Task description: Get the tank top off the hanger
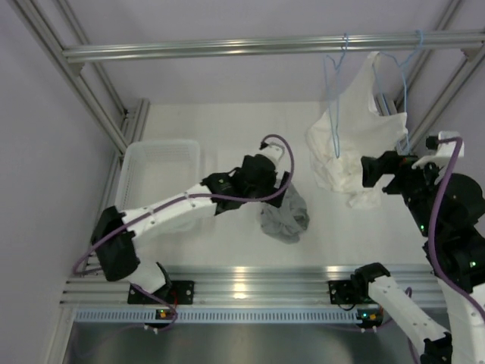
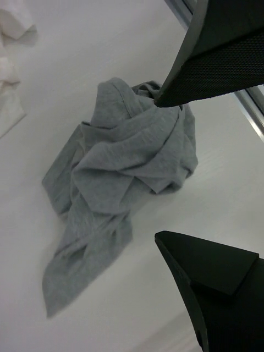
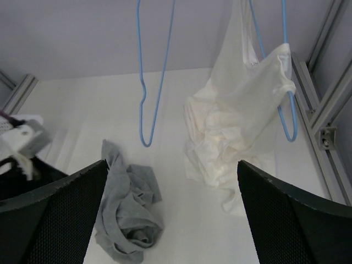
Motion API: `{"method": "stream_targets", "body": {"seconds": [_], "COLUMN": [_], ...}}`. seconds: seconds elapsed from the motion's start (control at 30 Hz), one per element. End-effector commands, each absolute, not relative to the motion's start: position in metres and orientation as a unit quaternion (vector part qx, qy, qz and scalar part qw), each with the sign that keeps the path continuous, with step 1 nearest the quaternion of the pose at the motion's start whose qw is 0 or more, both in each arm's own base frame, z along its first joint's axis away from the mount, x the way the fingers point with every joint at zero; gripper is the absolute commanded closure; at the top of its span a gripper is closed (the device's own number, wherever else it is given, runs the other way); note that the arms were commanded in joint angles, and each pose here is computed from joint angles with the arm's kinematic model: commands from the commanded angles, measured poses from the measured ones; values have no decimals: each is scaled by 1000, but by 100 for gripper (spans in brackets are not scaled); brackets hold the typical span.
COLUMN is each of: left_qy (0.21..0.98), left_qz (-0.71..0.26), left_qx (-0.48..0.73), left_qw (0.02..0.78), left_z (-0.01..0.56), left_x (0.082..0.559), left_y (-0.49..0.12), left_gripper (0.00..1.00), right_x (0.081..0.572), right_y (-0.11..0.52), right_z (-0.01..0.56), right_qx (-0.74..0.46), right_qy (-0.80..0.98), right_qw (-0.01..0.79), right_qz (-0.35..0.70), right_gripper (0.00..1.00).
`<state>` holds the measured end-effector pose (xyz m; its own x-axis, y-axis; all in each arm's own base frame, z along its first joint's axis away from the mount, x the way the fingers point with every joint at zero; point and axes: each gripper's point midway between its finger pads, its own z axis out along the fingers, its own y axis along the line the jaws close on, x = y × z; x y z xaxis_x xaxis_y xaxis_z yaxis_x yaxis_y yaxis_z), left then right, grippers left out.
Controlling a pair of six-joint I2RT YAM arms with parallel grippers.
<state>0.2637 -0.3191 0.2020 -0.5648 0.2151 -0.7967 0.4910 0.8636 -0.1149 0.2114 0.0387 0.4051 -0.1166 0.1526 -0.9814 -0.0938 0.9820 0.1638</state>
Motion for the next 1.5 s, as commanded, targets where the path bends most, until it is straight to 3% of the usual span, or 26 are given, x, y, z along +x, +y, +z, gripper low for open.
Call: {"method": "stream_targets", "body": {"seconds": [0.0,0.17,0.3,0.4,0.47,0.53,0.57,0.63,0.77,0.93,1.1,1.2,1.47], "left_qy": [857,864,903,915,920,922,922,921,898,871,885,888,881], "left_qz": [-207,-184,-164,-149,-143,-142,-136,-120,-40,-9,85,107,111], "left_qx": [286,308,310,308,305,296,282,267,173,70,-54,-96,-129], "left_qw": [374,353,249,214,201,207,228,258,402,486,455,437,441], "left_z": [164,119,38,-5,-21,-15,2,28,167,289,295,290,296], "left_x": [263,279,259,253,251,252,255,259,288,301,323,323,314], "left_y": [-381,-403,-402,-401,-401,-400,-392,-378,-314,-226,-103,-59,-24], "left_gripper": [1,1,1,3,38,93,100,100,100,100,100,100,100], "right_x": [195,175,163,156,154,153,154,154,155,159,161,163,164], "right_y": [33,28,31,33,36,36,36,35,37,43,49,48,50], "right_z": [376,372,380,385,388,389,390,391,394,395,398,400,398], "right_qx": [11,-14,-33,-41,-48,-48,-50,-50,-53,-59,-66,-67,-73], "right_qy": [772,780,771,762,758,757,757,756,753,748,742,740,741], "right_qw": [631,622,631,640,643,645,645,646,649,652,656,658,656], "right_qz": [79,65,79,89,98,98,94,91,96,109,121,118,119], "right_gripper": [1,1,1,1,1,1,1,1,1,0,1,1,0]}}
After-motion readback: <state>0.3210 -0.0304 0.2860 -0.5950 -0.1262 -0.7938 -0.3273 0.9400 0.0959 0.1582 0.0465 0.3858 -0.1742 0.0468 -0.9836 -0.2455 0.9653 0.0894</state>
